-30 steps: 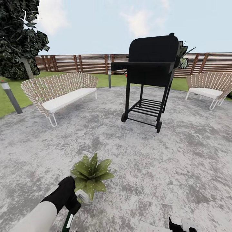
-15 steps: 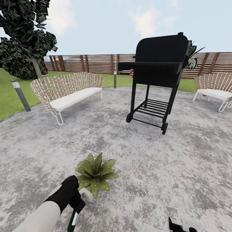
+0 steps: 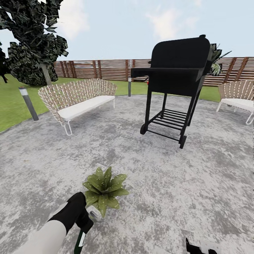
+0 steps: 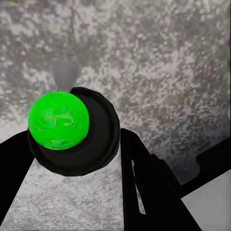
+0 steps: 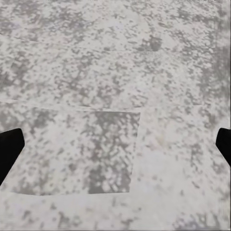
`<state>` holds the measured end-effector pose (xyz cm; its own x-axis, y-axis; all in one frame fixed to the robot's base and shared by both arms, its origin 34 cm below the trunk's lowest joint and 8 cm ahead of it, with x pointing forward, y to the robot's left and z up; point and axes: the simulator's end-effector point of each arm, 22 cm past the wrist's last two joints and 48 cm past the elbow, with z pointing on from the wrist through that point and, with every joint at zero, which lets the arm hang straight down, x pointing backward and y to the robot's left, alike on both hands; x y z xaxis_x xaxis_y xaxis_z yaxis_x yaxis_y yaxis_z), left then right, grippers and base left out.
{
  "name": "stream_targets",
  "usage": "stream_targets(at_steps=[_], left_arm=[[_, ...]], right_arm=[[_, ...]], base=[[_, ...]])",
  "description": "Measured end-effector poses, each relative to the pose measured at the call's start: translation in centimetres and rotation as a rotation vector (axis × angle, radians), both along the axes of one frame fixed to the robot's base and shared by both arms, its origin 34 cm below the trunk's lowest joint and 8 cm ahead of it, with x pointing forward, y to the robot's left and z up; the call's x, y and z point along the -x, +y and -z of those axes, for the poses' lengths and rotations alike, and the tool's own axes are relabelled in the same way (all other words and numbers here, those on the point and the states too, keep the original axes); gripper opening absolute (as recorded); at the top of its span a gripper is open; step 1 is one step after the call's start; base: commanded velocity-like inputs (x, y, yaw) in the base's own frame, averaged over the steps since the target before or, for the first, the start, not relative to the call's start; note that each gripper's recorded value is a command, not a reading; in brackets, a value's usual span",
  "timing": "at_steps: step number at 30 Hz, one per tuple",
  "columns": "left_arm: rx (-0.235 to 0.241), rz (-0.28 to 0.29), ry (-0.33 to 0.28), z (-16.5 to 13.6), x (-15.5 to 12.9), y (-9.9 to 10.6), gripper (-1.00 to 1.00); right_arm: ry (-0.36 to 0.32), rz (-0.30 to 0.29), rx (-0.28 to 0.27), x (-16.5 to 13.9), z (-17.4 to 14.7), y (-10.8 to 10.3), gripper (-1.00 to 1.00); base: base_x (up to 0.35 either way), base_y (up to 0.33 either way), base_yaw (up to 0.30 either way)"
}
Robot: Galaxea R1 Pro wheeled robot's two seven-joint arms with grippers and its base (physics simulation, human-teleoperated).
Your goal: Pick up the pesticide atomizer in the garden and spray insectifuge to fully cover both potted plants in the garden.
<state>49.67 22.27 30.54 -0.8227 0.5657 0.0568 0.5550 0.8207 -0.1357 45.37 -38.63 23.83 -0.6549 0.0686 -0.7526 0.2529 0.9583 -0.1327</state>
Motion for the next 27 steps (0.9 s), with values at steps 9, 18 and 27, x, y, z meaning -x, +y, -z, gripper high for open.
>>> stream_targets(at_steps=[9,18,27], left_arm=[[0.016,-0.009,0.001,0.0,0.0,-0.4,-1.0],[0.053,-0.021,0.005,-0.2,0.1,-1.3,-1.0],[0.219,0.128,-0.075,-5.8,-6.0,-5.2,-1.0]], right_arm=[[-0.004,-0.001,-0.006,-0.2,0.0,0.4,1.0],[-0.005,-0.001,-0.007,-0.2,0.0,0.5,1.0],[-0.005,-0.001,-0.009,-0.2,0.0,0.6,1.0]], base=[[0.0,-0.159,0.005],[0.113,-0.193,0.169],[0.004,-0.006,0.002]])
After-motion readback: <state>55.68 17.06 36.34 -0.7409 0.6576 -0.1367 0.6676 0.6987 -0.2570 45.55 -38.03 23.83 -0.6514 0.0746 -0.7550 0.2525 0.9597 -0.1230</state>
